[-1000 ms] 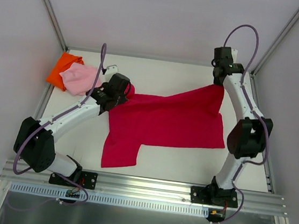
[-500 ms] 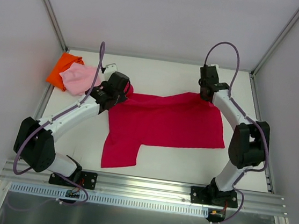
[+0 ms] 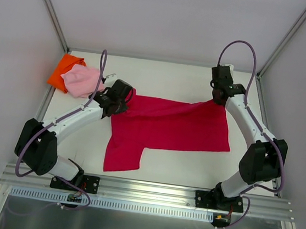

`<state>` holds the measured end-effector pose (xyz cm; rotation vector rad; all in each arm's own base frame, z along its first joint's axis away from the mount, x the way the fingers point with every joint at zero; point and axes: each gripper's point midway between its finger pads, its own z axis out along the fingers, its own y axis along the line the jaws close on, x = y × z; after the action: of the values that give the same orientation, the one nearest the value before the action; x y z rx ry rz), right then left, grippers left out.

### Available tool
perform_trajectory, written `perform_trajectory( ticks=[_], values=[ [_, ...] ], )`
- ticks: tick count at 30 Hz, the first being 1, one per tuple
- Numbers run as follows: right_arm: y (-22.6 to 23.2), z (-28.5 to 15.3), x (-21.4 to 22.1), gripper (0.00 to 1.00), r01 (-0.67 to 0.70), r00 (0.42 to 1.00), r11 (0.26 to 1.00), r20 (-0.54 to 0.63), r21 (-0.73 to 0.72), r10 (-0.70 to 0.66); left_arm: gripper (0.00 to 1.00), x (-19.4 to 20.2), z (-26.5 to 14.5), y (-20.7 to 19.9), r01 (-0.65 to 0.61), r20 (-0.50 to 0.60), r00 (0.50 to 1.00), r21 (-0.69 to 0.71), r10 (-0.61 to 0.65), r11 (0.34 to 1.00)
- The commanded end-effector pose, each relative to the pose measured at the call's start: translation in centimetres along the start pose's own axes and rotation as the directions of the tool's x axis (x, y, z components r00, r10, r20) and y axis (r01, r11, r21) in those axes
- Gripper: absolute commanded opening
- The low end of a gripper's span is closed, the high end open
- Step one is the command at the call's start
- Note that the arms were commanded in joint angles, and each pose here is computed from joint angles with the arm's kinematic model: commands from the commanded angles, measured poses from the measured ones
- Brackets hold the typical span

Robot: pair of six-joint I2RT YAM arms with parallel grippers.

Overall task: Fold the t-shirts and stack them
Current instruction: Fold the flattened tshirt in 1/3 of the way

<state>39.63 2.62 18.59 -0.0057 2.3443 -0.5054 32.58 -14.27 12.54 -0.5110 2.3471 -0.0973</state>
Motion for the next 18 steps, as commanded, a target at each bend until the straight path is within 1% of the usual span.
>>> perform_trajectory(
  ticks=[1, 4, 6, 7, 11, 12, 13, 14, 15, 16, 17, 18],
  values=[
    [-1.3, -2.2, -1.5, 0.01, -0.004, 1.000, 1.000, -0.021, 0.004, 0.005, 0.00, 1.3, 0.4, 0.5, 0.033, -0.055, 0.998, -0.023, -0.035, 0.999],
    [-1.3, -2.7, -0.7, 0.01, 0.008, 0.997, 1.000, -0.079, -0.010, -0.009, 0.00, 1.6, 0.6, 0.3, 0.036, -0.071, 0.997, -0.019, -0.038, 0.999],
    [-1.5, -3.2, -1.2, 0.01, -0.001, 0.996, 1.000, -0.093, -0.008, 0.000, 0.00, 1.9, 0.7, 0.3, 0.034, -0.085, 0.996, -0.021, -0.036, 0.999],
    [-1.3, -3.2, -0.4, 0.01, 0.015, 0.991, 1.000, -0.135, -0.019, -0.017, 0.00, 2.1, 0.7, 0.3, 0.036, -0.090, 0.995, -0.022, -0.038, 0.999],
    [-0.3, -3.6, 0.1, 0.01, 0.014, 0.985, 0.997, -0.171, -0.075, -0.026, 0.00, 2.7, 1.1, 0.2, 0.028, -0.124, 0.992, -0.033, -0.032, 0.999],
    [-0.4, -3.7, 0.5, 0.06, 0.025, 0.980, 0.997, -0.194, -0.075, -0.039, 0.00, 2.8, 1.1, 0.1, 0.027, -0.130, 0.991, -0.031, -0.031, 0.999],
    [-0.5, -3.8, 0.3, 0.16, 0.028, 0.979, 0.997, -0.198, -0.075, -0.043, 0.00, 2.9, 1.1, 0.1, 0.023, -0.136, 0.990, -0.031, -0.027, 0.999],
    [-0.5, -3.7, 0.4, 0.33, 0.036, 0.976, 0.997, -0.211, -0.074, -0.051, 0.00, 2.9, 1.1, 0.0, 0.024, -0.138, 0.990, -0.028, -0.027, 0.999],
    [-0.3, -3.6, 0.7, 0.36, 0.052, 0.971, 0.995, -0.227, -0.083, -0.069, 0.00, 3.0, 1.1, -0.1, 0.027, -0.137, 0.990, -0.023, -0.030, 0.999],
    [-0.2, -3.6, 0.9, 0.42, 0.053, 0.970, 0.995, -0.231, -0.090, -0.073, 0.00, 2.9, 1.1, 0.0, 0.028, -0.138, 0.990, -0.025, -0.031, 0.999],
    [-0.1, -3.7, 0.9, 0.54, 0.046, 0.972, 0.994, -0.226, -0.097, -0.067, 0.00, 3.1, 1.2, 0.0, 0.024, -0.142, 0.989, -0.028, -0.028, 0.999],
    [-0.2, -4.1, 0.3, 0.57, 0.017, 0.981, 0.994, -0.190, -0.105, -0.037, 0.00, 3.0, 1.1, 0.0, 0.024, -0.141, 0.990, -0.029, -0.028, 0.999]
  ],
)
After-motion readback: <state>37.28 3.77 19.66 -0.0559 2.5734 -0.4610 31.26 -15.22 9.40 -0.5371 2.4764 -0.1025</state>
